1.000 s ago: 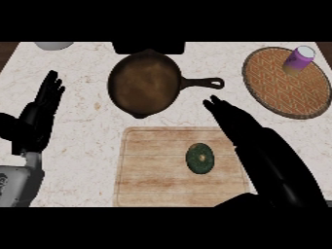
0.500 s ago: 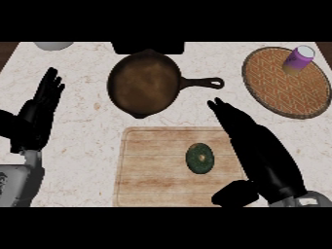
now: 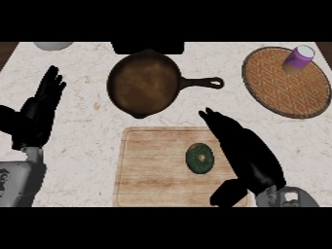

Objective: Pick the squash from the cutting board and place it in the pan

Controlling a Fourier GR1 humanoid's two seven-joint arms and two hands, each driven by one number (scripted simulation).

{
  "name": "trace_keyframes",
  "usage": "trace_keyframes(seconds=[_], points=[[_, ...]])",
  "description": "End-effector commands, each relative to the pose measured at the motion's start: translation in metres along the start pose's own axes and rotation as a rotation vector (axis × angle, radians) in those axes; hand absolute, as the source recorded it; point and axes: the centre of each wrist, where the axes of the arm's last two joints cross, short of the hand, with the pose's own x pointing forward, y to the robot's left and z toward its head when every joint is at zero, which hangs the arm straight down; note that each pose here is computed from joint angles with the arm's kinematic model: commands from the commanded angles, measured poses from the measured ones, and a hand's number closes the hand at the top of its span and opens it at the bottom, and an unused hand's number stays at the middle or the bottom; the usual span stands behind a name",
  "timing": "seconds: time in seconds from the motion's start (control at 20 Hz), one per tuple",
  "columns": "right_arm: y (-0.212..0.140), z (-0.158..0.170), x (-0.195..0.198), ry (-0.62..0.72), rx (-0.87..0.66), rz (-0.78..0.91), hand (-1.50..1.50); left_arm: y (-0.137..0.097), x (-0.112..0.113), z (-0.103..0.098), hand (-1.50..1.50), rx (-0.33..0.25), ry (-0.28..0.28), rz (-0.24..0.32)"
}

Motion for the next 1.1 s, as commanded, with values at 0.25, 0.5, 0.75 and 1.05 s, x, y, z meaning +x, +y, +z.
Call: trace_keyframes(seconds=[0.25,0.5,0.75,1.05], points=[[0.003,-0.019,0.018,0.055,0.050,0.113,-1.50,-0.003,0.008,0.001,0.00,-0.006,0.007,-0.007],[0.017,-0.038,0.007,0.130,0.093,0.208,-1.50,0.008,0.005,-0.004,0.00,0.001,-0.015,-0.002],[0.038,-0.035,0.005,0.156,0.123,0.239,-1.50,-0.002,-0.017,0.015,0.00,0.016,0.012,-0.001],[0.027,-0.030,0.006,0.154,0.135,0.213,-1.50,-0.008,-0.010,0.008,0.00,0.007,-0.008,-0.018]])
